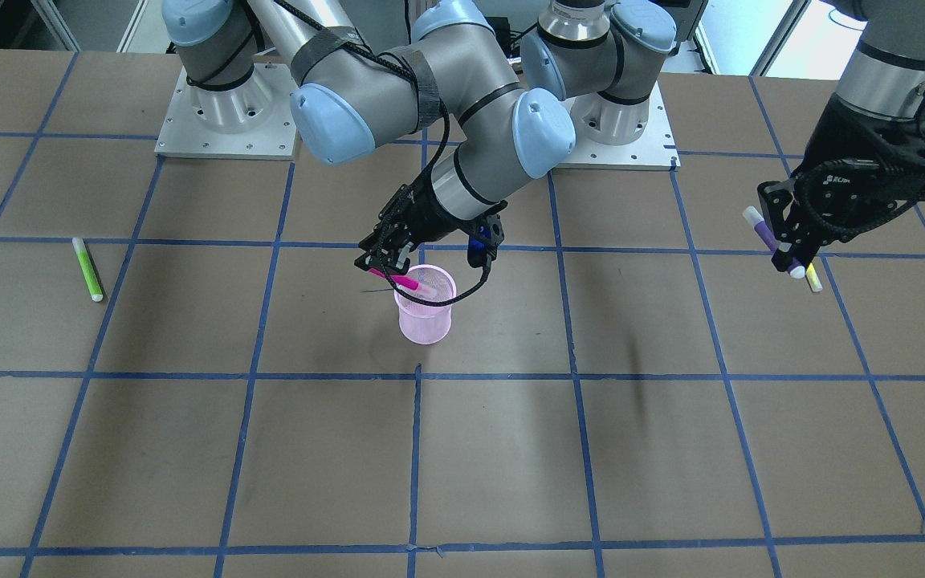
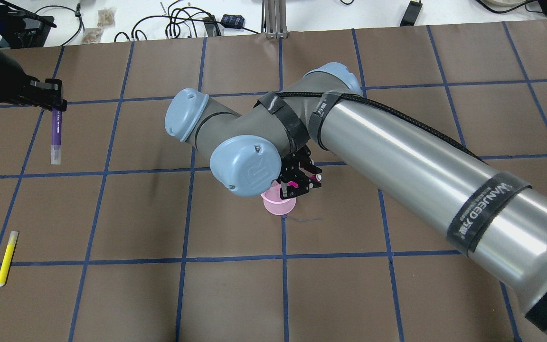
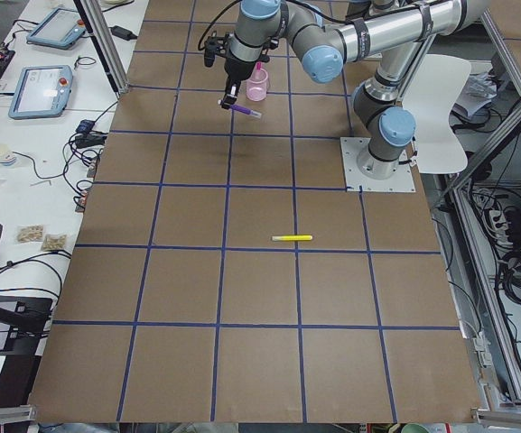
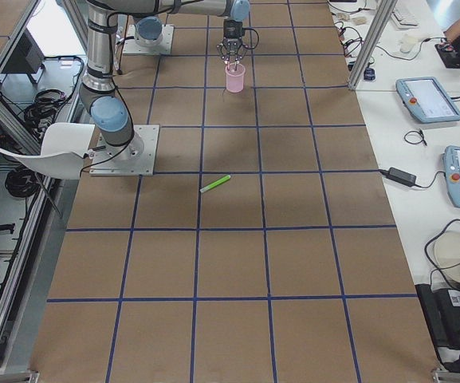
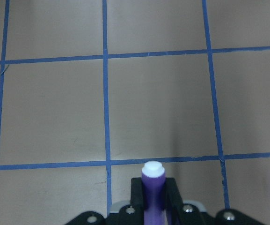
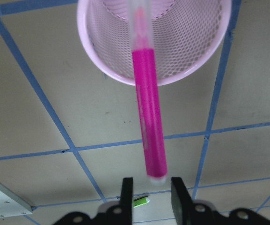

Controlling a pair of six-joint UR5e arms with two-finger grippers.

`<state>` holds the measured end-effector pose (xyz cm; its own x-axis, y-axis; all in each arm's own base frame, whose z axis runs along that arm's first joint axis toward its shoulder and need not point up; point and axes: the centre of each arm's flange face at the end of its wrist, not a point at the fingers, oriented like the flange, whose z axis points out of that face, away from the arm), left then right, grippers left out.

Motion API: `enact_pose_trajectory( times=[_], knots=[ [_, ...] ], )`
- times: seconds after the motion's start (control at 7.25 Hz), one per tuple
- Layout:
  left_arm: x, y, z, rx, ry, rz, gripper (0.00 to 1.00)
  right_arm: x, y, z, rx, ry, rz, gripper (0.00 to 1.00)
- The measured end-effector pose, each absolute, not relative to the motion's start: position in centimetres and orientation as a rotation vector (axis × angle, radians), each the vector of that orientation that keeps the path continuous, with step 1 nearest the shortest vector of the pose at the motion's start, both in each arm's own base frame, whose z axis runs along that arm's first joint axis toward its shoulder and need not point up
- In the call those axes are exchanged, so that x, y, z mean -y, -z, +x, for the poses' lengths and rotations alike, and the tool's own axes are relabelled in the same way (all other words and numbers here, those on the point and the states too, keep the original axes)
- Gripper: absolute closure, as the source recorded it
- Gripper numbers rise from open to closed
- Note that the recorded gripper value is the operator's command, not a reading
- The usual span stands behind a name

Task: Insert purple and pink pens into pink cup

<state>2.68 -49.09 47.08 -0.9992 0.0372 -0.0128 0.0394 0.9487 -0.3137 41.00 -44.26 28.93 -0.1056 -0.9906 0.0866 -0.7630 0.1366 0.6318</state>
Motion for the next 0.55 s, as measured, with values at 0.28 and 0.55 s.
enact_pose_trajectory(
  times=[0.28,0.55],
  knots=[
    [49.1,-47.1,2.7,-3.093,0.499,0.060,1.00,44.4,-29.1,41.1,1.933,0.599,1.677,0.09],
    [49.1,-47.2,2.3,-3.097,0.500,0.053,1.00,46.1,-31.2,39.6,1.980,0.561,1.643,0.09]
  ],
)
